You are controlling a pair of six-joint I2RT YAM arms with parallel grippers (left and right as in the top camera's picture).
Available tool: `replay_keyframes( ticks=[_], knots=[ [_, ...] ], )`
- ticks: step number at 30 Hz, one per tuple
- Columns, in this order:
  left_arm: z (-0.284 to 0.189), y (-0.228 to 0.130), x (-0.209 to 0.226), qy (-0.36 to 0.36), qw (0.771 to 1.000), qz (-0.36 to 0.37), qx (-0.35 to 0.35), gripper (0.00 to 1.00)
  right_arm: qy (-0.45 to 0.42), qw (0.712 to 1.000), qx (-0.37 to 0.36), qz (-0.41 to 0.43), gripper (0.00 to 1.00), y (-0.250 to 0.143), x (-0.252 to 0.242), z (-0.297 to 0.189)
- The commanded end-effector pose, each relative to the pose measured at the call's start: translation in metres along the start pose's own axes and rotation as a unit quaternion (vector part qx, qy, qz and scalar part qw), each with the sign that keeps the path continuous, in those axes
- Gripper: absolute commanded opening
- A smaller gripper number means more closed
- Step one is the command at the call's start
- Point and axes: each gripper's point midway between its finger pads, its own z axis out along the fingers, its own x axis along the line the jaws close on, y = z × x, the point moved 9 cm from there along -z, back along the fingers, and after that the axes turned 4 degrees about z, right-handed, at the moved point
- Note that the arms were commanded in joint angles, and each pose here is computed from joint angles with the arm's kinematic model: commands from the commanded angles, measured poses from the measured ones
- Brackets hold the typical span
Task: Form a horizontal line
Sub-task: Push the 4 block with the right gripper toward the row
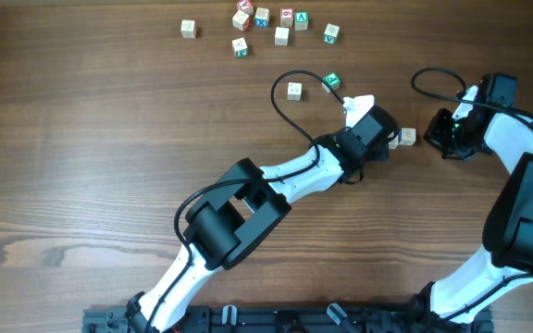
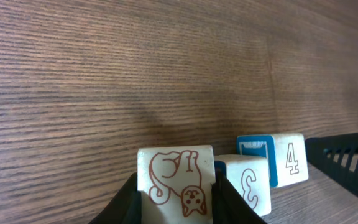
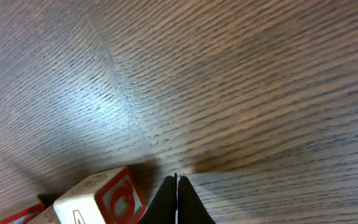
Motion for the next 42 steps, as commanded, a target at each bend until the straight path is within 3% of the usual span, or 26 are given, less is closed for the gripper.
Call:
replay_keyframes(
  ticks=[1, 14, 27, 42],
  knots=[
    [0.018, -0.024, 0.018, 0.031, 0.999, -0.014, 0.026, 0.2, 0.032, 0.999, 0.019, 0.001, 0.04, -0.003, 0.006, 0.005],
    [0.018, -0.023, 0.016, 0.028, 0.999, -0.019, 0.023, 0.2, 0.038, 0.998, 0.044, 0.009, 0.04, -0.011, 0.007, 0.005],
    [0.016, -0.036, 0.029, 0.069, 0.995, -0.012, 0.063, 0.2, 0.056, 0.997, 0.046, 0.008, 0.04, -0.011, 0.01, 0.005],
    [0.015, -0.045, 0.014, 0.052, 0.997, -0.001, 0.061, 0.2, 0.063, 0.997, 0.049, 0.009, 0.04, -0.011, 0.011, 0.004]
  ],
)
